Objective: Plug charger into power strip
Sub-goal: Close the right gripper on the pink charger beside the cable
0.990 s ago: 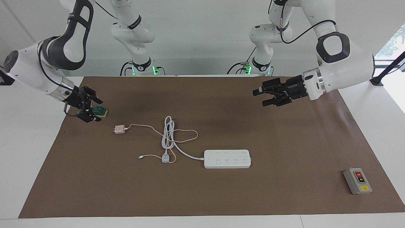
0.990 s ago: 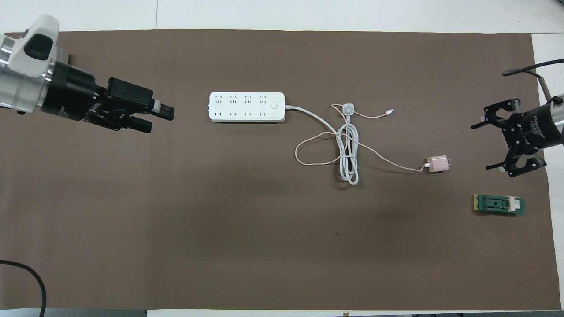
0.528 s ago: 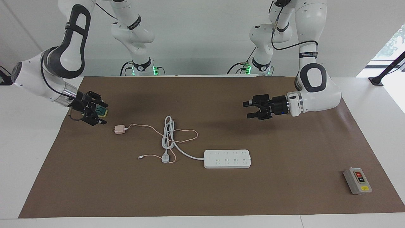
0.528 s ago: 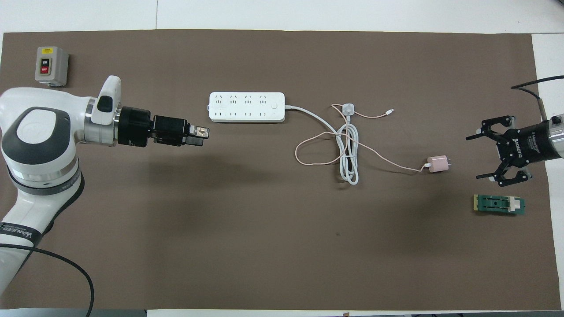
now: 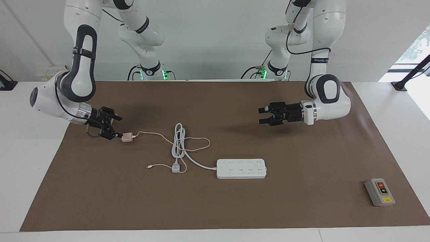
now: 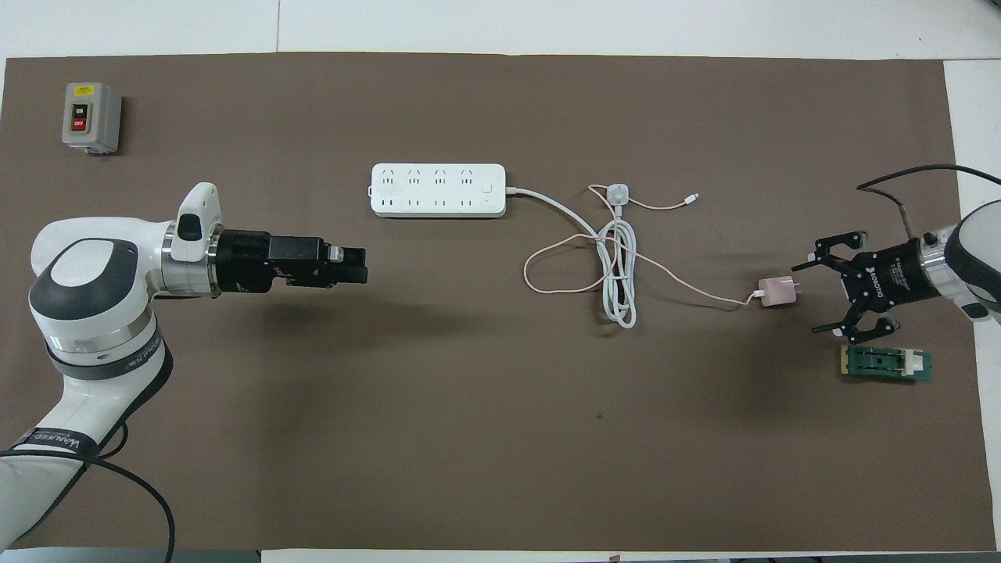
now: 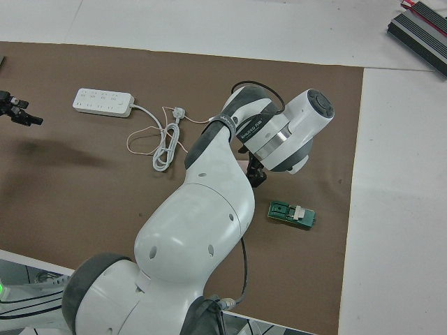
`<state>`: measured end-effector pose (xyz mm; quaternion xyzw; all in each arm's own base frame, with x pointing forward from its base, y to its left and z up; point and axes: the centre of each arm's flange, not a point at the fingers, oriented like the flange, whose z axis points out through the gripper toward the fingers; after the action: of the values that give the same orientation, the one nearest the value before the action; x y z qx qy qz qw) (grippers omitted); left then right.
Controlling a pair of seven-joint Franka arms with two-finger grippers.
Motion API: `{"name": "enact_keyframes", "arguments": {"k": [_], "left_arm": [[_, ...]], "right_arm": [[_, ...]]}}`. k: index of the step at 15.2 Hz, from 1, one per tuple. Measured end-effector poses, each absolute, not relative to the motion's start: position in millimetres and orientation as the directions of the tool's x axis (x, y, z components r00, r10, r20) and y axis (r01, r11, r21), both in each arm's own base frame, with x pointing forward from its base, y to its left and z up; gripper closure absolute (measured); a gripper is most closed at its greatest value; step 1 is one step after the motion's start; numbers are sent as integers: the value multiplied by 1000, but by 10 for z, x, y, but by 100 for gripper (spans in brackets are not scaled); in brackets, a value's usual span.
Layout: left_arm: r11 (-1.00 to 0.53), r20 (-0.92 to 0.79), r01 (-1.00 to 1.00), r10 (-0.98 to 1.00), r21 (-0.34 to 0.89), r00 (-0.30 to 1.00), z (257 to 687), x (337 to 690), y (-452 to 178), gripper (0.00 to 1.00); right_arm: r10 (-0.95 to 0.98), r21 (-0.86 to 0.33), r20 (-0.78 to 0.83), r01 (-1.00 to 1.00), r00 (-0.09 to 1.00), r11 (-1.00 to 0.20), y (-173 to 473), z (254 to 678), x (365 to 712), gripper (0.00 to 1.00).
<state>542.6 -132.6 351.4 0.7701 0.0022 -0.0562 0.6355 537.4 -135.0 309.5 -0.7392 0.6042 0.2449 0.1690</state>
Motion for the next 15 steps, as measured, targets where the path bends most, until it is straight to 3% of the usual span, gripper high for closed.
{"name": "enact_keyframes", "arguments": {"k": [8,15], "left_arm": [[-70,-124,127,46,989,991,3494,5502,-1662,0],[-2,-107,107,8,994,994,3433,5557,-2120,0]], "right_arm": [[-830,40,-550,-990,93,-138,-1478,2812,5375,0],[-835,40,-540,-988,106,-151,-1357,2725,5395,0]]}}
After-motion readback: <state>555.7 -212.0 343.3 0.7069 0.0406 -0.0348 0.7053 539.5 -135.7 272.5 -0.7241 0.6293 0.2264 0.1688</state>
